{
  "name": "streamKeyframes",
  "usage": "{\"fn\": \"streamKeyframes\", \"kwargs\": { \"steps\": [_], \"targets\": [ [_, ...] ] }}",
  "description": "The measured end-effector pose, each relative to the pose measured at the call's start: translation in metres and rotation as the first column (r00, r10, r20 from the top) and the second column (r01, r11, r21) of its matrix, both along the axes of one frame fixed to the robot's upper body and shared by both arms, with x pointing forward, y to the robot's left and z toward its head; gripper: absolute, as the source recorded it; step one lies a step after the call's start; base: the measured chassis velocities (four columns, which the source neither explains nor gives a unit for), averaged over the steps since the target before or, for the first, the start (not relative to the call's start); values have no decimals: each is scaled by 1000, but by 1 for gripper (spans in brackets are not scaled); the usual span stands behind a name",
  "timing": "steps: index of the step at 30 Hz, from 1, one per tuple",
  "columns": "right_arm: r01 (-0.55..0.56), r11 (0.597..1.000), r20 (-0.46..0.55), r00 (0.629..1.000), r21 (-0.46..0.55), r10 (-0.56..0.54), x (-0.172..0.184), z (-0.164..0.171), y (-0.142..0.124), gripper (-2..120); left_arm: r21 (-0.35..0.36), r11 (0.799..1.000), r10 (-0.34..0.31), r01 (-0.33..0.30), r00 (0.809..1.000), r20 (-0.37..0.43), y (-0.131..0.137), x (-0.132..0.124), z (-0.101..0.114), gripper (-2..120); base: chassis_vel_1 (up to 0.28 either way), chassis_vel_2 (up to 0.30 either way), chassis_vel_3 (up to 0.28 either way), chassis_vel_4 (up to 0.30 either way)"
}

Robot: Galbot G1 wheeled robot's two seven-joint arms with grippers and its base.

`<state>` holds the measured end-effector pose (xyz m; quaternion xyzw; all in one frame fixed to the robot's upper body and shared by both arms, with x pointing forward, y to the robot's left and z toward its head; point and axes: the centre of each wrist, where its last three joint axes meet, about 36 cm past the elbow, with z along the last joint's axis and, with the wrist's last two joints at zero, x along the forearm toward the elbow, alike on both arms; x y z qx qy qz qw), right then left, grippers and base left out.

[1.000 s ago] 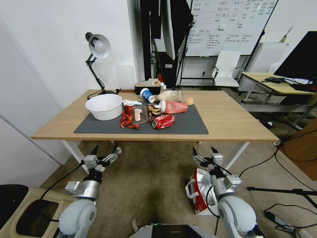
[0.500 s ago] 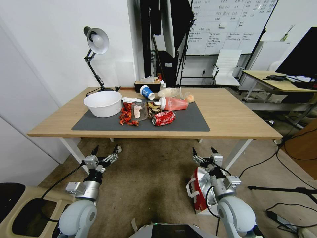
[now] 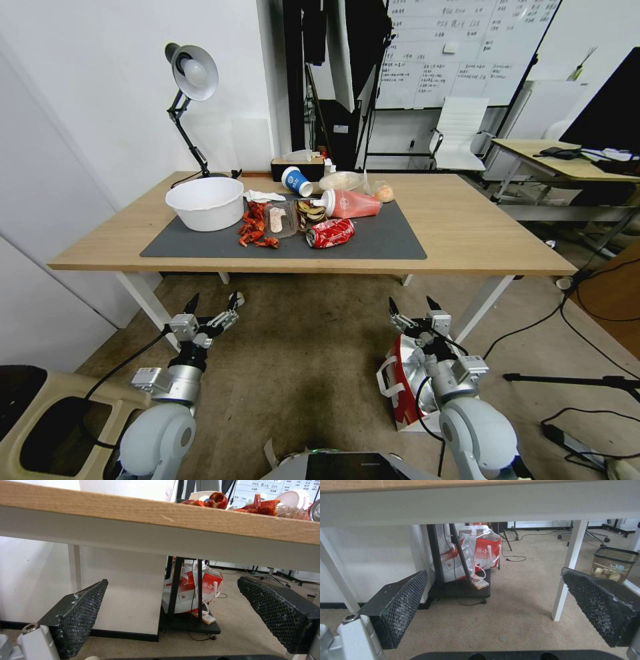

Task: Pick up the food delivery bag from the floor and place it on the table.

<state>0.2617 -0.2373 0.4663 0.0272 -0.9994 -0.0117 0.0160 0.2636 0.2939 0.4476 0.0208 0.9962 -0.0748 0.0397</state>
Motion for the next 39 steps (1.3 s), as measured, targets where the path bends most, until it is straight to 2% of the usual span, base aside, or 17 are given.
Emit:
{"fn": "streamKeyframes", "kwargs": {
  "steps": [39],
  "targets": [
    [-3, 999, 2, 1000, 42, 3, 3, -4, -2, 100, -4, 1000, -8, 8, 1000, -21, 0, 1, -3, 100, 0, 0, 0, 0]
  ]
}}
